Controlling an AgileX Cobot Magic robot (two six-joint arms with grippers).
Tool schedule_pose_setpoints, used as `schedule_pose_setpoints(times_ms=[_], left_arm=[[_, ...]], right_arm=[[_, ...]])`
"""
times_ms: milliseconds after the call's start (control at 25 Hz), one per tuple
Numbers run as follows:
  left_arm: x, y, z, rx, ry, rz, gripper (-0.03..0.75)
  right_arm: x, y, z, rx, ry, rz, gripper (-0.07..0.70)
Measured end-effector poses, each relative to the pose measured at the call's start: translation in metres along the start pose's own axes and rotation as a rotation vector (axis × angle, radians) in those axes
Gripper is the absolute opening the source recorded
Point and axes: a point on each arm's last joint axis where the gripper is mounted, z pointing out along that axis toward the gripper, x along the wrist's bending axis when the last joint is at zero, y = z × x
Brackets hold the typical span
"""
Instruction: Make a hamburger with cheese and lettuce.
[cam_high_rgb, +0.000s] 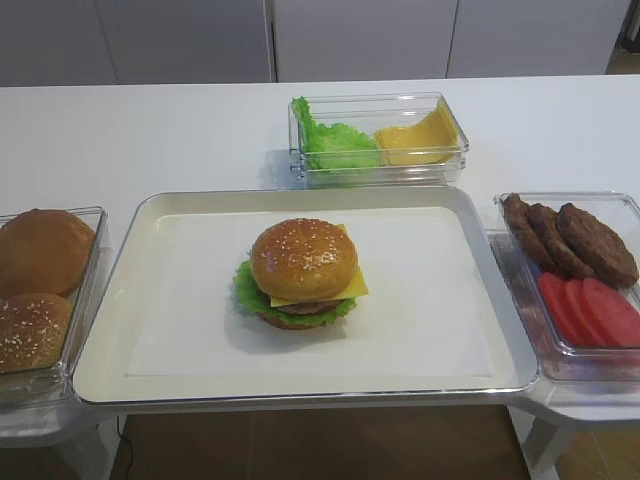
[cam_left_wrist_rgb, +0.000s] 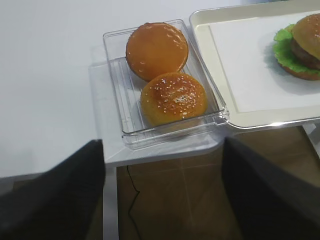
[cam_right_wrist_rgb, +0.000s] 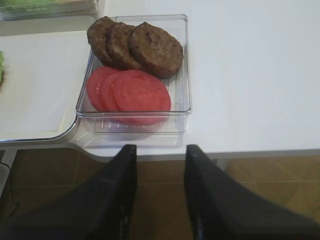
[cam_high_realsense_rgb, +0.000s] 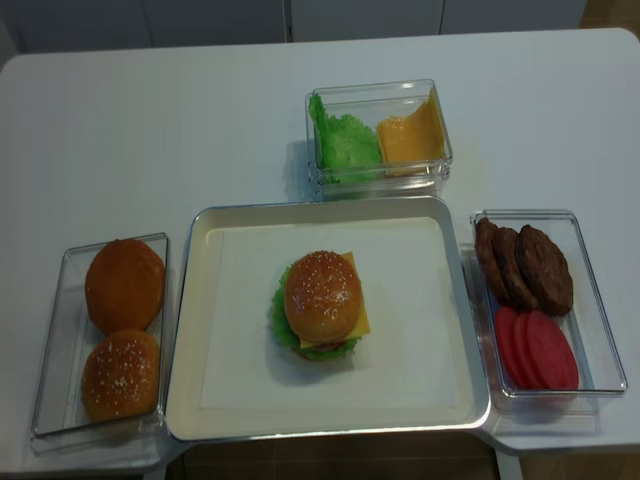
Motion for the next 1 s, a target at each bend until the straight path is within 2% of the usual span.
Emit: schedule_pose_setpoints(times_ms=[160, 560, 1000], left_arm=[[0.001, -0.018, 0.003, -0.024, -0.001, -0.001, 0.540], [0.001, -0.032, 0.023, 0.057, 0.002, 0.002, 0.540], [0.001, -0.031, 0.034, 0.011, -0.002, -0.001, 0.533]], right_arm=[[0.000, 0.000, 0.000, 0.000, 0.000, 0.000, 0.266], [0.000, 0.000, 0.000, 0.000, 0.000, -0.002, 0.266], [0.000, 0.000, 0.000, 0.000, 0.000, -0.004, 0.266]])
